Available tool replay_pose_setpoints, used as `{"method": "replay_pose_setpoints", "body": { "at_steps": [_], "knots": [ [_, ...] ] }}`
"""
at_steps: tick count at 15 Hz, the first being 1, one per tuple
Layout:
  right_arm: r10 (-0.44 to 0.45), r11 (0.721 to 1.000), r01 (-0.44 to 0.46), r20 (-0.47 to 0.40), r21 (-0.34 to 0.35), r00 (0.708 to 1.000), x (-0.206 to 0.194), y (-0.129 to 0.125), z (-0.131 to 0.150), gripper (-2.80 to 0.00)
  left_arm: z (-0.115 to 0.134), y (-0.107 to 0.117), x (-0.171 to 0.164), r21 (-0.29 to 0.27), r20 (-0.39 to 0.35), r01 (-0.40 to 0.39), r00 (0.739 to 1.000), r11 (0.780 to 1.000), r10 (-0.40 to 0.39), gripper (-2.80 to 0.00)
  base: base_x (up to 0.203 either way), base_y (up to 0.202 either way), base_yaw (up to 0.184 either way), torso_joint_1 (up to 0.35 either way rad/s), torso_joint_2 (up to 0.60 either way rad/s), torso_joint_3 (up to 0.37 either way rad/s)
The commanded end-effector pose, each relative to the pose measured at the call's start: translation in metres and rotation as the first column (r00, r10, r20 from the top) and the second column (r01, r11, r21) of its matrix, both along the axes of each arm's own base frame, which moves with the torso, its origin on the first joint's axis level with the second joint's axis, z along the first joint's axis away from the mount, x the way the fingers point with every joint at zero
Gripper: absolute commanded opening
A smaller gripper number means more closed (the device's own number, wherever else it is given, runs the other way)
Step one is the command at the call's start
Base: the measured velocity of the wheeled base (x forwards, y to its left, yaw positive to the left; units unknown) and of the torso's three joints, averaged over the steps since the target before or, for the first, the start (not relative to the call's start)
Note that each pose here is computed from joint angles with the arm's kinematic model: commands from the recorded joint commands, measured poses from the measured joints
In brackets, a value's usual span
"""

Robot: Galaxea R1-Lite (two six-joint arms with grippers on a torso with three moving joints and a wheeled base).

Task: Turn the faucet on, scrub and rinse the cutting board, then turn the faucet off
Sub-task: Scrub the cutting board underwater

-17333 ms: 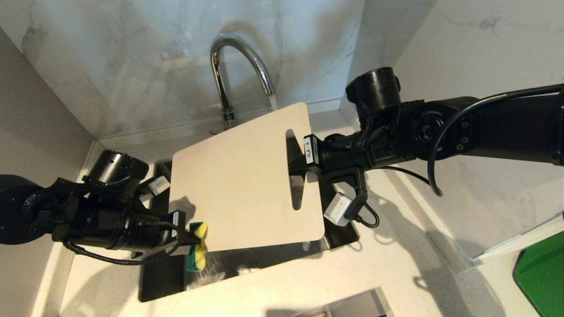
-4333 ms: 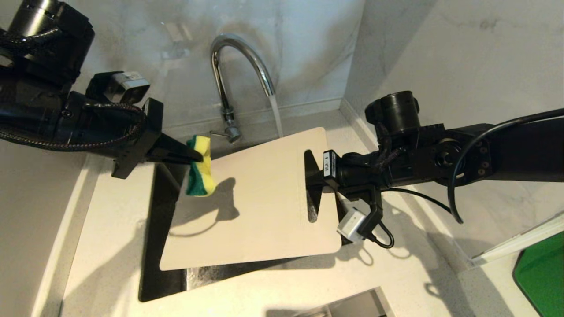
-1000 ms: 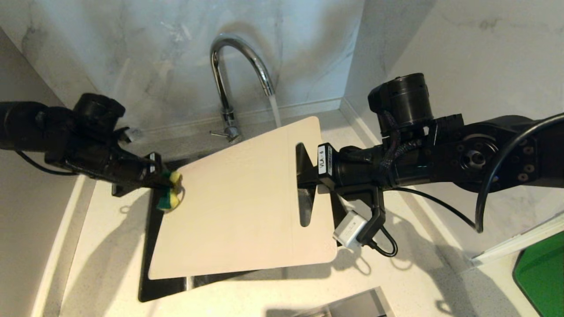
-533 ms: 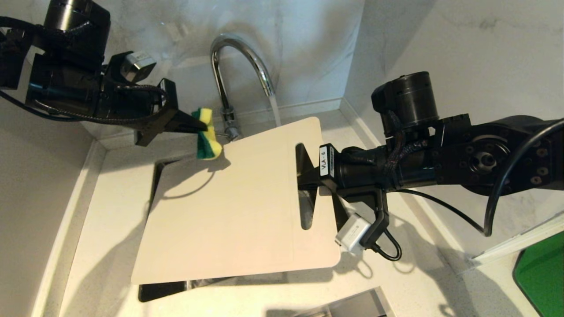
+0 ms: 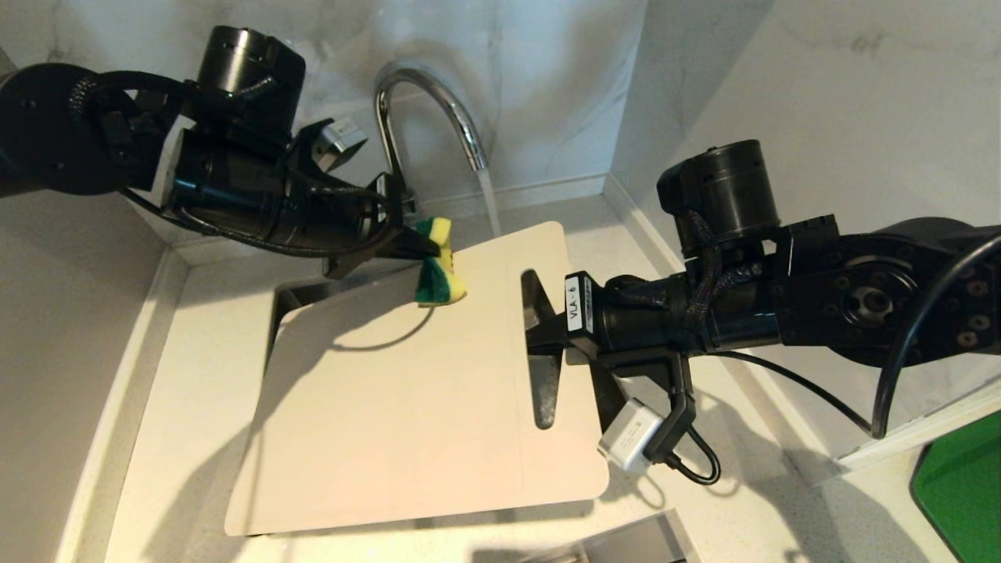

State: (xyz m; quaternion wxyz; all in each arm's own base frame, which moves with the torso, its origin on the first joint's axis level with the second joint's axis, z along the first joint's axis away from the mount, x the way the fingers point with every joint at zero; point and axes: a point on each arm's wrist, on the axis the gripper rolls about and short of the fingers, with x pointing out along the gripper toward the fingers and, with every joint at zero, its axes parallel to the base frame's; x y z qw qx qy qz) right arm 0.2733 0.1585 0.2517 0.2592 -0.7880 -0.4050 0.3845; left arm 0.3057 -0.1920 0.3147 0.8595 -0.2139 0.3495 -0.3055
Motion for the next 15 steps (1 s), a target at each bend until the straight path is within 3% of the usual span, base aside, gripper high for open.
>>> {"method": "replay_pose_setpoints", "body": {
  "at_steps": [1, 7, 15],
  "knots": [
    [0.009, 1.000, -0.009, 0.010, -0.003, 1.000, -0.001, 0.000, 0.000, -2.80, -0.015, 0.000, 0.010, 0.020, -0.054, -0.018, 0.998, 1.000, 0.019, -2.80, 0.000, 0.000, 0.000, 0.000, 0.00, 0.000],
    [0.007, 1.000, -0.007, 0.019, 0.003, 1.000, -0.002, -0.001, 0.003, -2.80, -0.036, 0.033, 0.021, 0.068, -0.125, -0.097, 0.987, 0.993, 0.105, -2.80, 0.000, 0.000, 0.000, 0.000, 0.00, 0.000],
    [0.002, 1.000, -0.002, 0.012, 0.010, 1.000, -0.003, -0.002, 0.004, -2.80, -0.072, 0.086, 0.040, 0.148, -0.216, -0.210, 0.947, 0.966, 0.239, -2.80, 0.000, 0.000, 0.000, 0.000, 0.00, 0.000]
  ]
}}
